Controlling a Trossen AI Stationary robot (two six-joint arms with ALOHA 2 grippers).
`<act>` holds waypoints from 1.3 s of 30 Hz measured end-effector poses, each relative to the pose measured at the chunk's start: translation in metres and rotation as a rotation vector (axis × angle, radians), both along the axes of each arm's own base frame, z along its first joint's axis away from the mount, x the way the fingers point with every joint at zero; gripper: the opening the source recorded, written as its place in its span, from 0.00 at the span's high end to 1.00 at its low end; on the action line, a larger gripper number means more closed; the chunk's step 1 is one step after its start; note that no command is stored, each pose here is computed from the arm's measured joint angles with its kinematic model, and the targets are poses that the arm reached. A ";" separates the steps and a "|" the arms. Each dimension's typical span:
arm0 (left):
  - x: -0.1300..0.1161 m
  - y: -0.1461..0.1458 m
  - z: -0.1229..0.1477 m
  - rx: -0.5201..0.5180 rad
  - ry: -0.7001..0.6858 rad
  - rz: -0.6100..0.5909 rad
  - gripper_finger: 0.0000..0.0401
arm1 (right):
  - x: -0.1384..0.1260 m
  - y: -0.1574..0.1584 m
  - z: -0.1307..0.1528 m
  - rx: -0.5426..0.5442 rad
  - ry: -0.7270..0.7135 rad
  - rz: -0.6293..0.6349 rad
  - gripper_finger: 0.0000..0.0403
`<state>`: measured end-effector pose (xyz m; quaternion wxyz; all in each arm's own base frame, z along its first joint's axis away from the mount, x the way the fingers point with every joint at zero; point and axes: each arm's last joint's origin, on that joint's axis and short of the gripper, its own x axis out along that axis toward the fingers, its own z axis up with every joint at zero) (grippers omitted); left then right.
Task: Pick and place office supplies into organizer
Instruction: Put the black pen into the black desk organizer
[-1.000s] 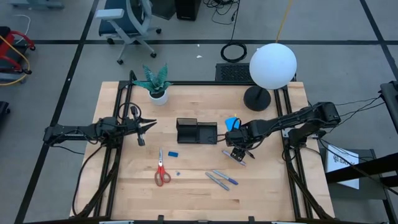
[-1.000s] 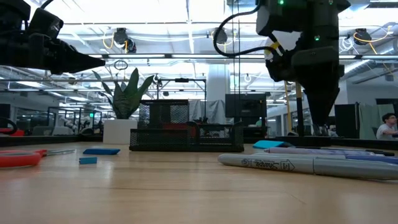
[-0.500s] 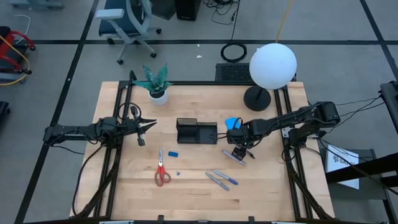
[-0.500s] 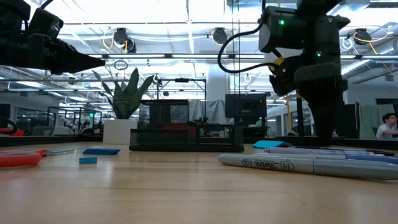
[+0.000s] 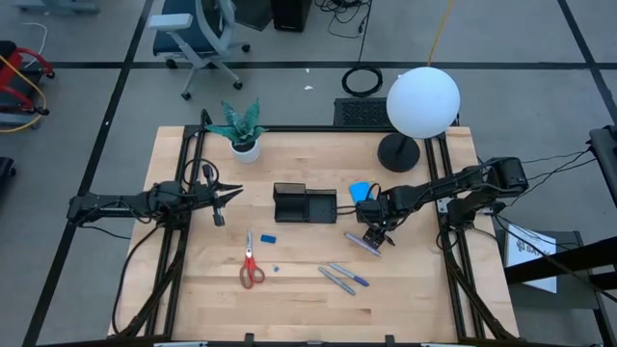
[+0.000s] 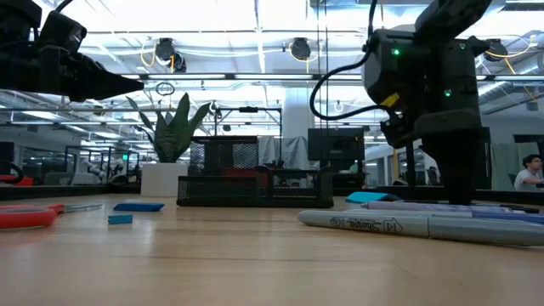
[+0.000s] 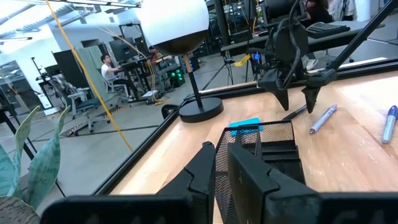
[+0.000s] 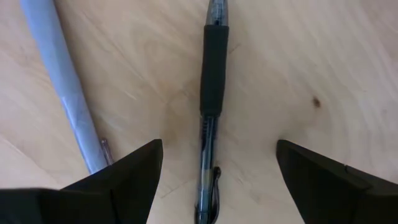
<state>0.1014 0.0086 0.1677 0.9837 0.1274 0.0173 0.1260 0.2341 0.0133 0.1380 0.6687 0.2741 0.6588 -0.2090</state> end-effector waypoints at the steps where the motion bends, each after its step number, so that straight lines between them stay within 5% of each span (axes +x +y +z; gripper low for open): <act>1: 0.000 0.000 0.000 0.000 0.000 0.000 0.87 | 0.000 0.000 0.000 0.000 -0.001 -0.001 0.23; 24: 0.000 0.000 0.000 0.000 -0.001 0.000 0.87 | 0.001 -0.001 -0.002 -0.001 -0.022 0.120 0.23; 39: 0.000 0.000 0.000 0.000 0.000 0.000 0.87 | 0.001 -0.001 -0.002 -0.003 -0.023 0.068 0.23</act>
